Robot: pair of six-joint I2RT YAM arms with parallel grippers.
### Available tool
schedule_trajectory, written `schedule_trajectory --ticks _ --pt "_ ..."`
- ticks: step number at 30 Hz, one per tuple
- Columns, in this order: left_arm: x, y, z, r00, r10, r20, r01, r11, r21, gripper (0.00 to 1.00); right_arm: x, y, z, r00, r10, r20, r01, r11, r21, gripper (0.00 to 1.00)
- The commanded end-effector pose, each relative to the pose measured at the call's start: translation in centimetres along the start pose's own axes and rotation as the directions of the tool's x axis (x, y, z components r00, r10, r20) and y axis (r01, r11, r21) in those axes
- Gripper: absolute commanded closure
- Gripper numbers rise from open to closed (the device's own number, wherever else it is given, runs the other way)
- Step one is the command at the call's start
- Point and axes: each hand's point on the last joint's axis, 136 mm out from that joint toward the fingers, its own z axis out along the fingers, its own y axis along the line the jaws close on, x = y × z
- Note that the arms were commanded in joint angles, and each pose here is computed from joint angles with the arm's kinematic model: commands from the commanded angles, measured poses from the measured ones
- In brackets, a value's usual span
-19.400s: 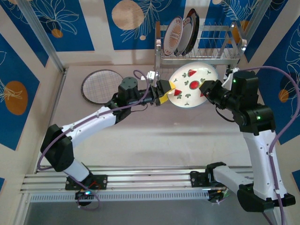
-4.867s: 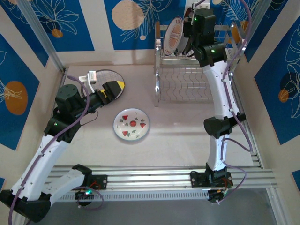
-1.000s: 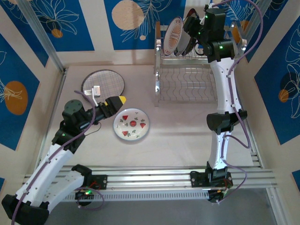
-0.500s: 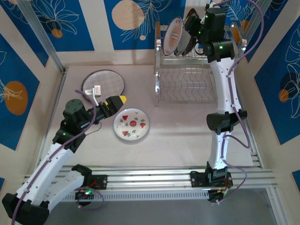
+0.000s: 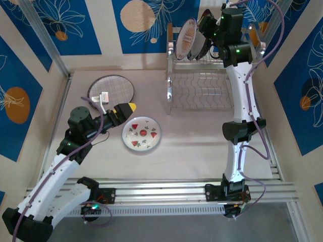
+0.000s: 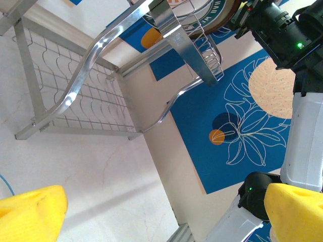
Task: Unload the plates from the dish rack
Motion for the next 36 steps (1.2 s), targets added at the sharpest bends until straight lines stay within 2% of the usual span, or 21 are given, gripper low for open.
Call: schedule_trajectory --ticks 1,2,5,9,21,36 --pt "-1.1 -1.7 -0.5 1.0 0.018 0.024 -0.019 0.999 0.044 0.0 -2.0 0.8 -1.0 0.997 0.012 0.07 -0.011 1.0 -0.016 0.51" --pt "-1.1 -1.7 -0.6 1.0 0.019 0.023 -0.02 0.999 0.045 0.0 -2.0 0.9 -1.0 0.997 0.011 0.072 -0.01 1.0 -0.016 0.52" --pt "-1.0 -1.6 -0.6 1.0 0.016 0.024 -0.017 0.999 0.042 0.0 -2.3 0.9 -1.1 0.997 0.011 0.081 -0.01 1.0 -0.015 0.63" --pt "-1.1 -1.7 -0.6 1.0 0.015 0.025 -0.016 0.999 0.043 0.0 -2.3 0.8 -1.1 0.996 0.009 0.084 -0.008 1.0 -0.013 0.72" --pt "-1.1 -1.8 -0.7 1.0 0.013 0.028 -0.014 0.999 0.046 0.0 -3.9 2.2 -2.3 0.987 -0.043 0.155 0.047 0.999 -0.022 0.78" --pt "-1.1 -1.9 -0.8 1.0 0.012 0.029 -0.014 0.999 0.047 0.0 -6.5 4.4 -4.1 0.964 -0.071 0.257 0.092 0.993 -0.07 0.79"
